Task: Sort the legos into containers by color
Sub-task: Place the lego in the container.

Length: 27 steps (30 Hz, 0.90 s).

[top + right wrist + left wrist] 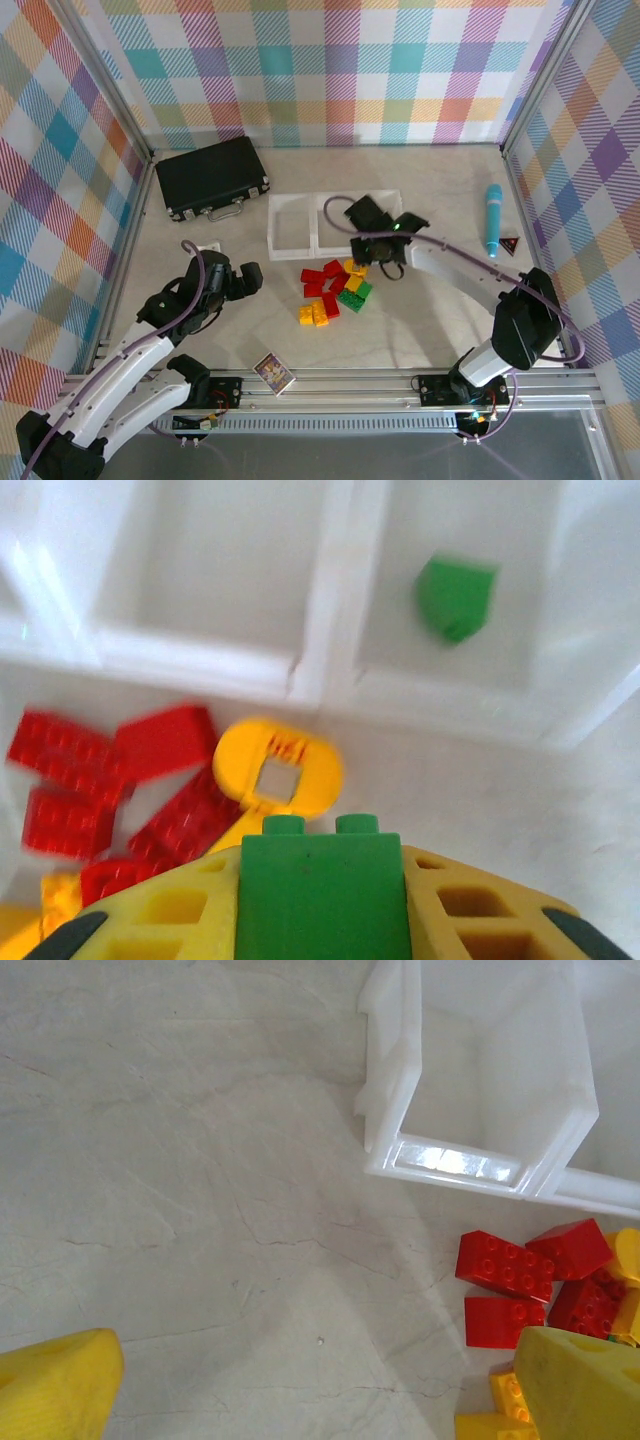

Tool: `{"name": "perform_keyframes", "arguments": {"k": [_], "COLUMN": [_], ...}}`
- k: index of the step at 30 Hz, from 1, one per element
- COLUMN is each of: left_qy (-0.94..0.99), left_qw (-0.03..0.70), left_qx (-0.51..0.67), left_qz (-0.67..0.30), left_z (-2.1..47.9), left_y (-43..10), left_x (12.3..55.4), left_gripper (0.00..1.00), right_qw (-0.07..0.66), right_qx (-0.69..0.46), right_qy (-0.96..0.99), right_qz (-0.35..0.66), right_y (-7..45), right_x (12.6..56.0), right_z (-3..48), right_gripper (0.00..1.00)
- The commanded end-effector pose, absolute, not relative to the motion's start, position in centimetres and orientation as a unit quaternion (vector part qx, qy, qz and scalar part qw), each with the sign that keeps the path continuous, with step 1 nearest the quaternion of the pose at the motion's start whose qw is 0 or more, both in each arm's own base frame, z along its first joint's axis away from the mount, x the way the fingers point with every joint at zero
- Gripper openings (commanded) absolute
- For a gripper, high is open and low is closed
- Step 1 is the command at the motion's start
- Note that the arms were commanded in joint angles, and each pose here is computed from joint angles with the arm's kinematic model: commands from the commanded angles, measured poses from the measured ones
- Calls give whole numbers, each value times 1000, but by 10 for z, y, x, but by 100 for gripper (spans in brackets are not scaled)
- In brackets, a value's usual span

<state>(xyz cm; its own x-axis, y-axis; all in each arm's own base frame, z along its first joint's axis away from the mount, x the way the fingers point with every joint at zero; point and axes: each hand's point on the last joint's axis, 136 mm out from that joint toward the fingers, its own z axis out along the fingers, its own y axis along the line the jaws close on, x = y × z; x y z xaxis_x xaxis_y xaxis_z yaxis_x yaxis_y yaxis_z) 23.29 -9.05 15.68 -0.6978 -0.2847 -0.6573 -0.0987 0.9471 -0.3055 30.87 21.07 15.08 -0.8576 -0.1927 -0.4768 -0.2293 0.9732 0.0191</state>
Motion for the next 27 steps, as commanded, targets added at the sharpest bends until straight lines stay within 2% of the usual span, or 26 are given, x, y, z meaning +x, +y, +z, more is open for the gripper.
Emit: {"name": "perform_keyframes", "arguments": {"k": [1, 11, 23, 27], "left_qy": [908, 916, 928, 928], "left_qw": [380, 361, 335, 333], "left_qx": [-110, -111, -103, -92], "left_qz": [-139, -137, -127, -139], "left_z": [162, 161, 149, 154], "left_y": [-97, -108, -119, -126], "left_x": [235, 244, 244, 244], "left_gripper": [100, 100, 100, 100], "right_qw": [256, 221, 198, 202], "right_qx": [-131, -111, -94, -94], "right_qy": [956, 966, 972, 971], "right_qz": [52, 70, 83, 85], "right_y": [208, 198, 196, 198], "right_x": [347, 429, 455, 460], "right_z": [161, 130, 95, 97], "right_gripper": [27, 26, 31, 39]}}
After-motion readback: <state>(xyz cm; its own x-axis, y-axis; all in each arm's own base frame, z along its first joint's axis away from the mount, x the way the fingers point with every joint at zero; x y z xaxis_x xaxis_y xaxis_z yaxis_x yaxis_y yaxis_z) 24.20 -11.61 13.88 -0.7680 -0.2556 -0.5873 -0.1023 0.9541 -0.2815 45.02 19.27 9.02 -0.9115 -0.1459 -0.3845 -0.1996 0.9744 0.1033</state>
